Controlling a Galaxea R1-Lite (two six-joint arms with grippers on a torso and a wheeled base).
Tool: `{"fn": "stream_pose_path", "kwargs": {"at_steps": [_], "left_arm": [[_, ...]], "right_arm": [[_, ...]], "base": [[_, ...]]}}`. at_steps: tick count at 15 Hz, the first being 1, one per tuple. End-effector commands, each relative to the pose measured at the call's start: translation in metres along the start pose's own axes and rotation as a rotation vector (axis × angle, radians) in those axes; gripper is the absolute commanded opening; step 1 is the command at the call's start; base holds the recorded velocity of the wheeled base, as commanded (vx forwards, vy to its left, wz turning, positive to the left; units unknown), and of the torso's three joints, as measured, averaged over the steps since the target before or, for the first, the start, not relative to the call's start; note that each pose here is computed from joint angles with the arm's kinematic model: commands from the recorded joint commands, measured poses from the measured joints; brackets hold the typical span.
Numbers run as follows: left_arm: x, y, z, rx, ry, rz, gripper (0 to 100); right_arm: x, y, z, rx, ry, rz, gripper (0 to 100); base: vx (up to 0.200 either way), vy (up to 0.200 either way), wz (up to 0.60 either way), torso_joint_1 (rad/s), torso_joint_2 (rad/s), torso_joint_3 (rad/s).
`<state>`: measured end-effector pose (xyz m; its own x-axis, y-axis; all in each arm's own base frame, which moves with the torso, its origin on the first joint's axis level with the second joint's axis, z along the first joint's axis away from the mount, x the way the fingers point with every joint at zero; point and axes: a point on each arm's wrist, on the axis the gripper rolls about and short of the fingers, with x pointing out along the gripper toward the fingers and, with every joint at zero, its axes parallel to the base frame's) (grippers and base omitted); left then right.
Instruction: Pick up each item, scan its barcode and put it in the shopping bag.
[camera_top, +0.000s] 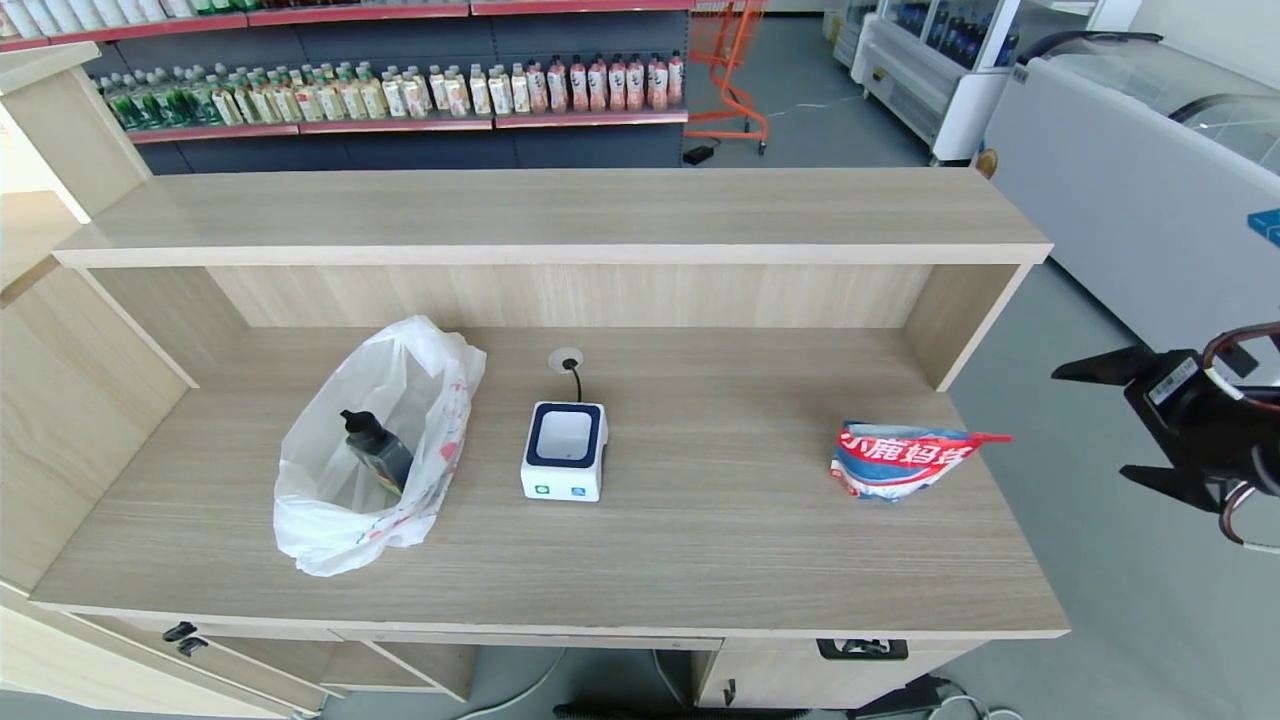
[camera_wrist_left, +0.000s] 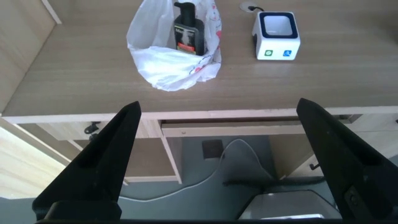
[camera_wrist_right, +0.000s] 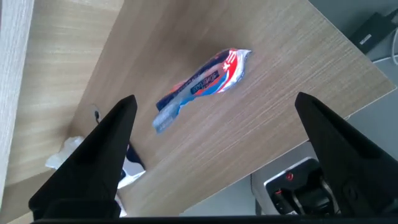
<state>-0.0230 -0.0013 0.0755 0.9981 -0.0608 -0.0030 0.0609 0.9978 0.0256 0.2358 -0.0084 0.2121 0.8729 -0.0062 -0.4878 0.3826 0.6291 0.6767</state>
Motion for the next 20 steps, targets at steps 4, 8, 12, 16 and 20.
{"fn": "stream_pose_path", "kwargs": {"at_steps": [4, 8, 12, 16, 20], "left_arm": [[0.0, 0.0, 0.0, 0.0, 0.002, -0.001, 100], [0.0, 0.0, 0.0, 0.0, 0.0, 0.001, 100], [0.0, 0.0, 0.0, 0.0, 0.002, -0.001, 100], [0.0, 0.0, 0.0, 0.0, 0.0, 0.001, 100], [0.0, 0.0, 0.0, -0.001, 0.0, -0.001, 100]], "right_arm": [[0.041, 0.002, -0.012, 0.032, 0.033, -0.108, 100], [0.086, -0.004, -0.019, 0.014, 0.005, -0.143, 100], [0.13, 0.005, -0.04, -0.045, 0.044, -0.158, 100], [0.162, 0.003, -0.058, -0.144, 0.038, -0.235, 100], [0.18, -0.003, -0.074, -0.196, 0.039, -0.256, 0]], "base": [[0.0, 0.0, 0.0, 0.0, 0.0, 0.0], [0.0, 0.0, 0.0, 0.0, 0.0, 0.0], [0.0, 0.0, 0.0, 0.0, 0.0, 0.0], [0.0, 0.0, 0.0, 0.0, 0.0, 0.0], [0.0, 0.0, 0.0, 0.0, 0.0, 0.0]]}}
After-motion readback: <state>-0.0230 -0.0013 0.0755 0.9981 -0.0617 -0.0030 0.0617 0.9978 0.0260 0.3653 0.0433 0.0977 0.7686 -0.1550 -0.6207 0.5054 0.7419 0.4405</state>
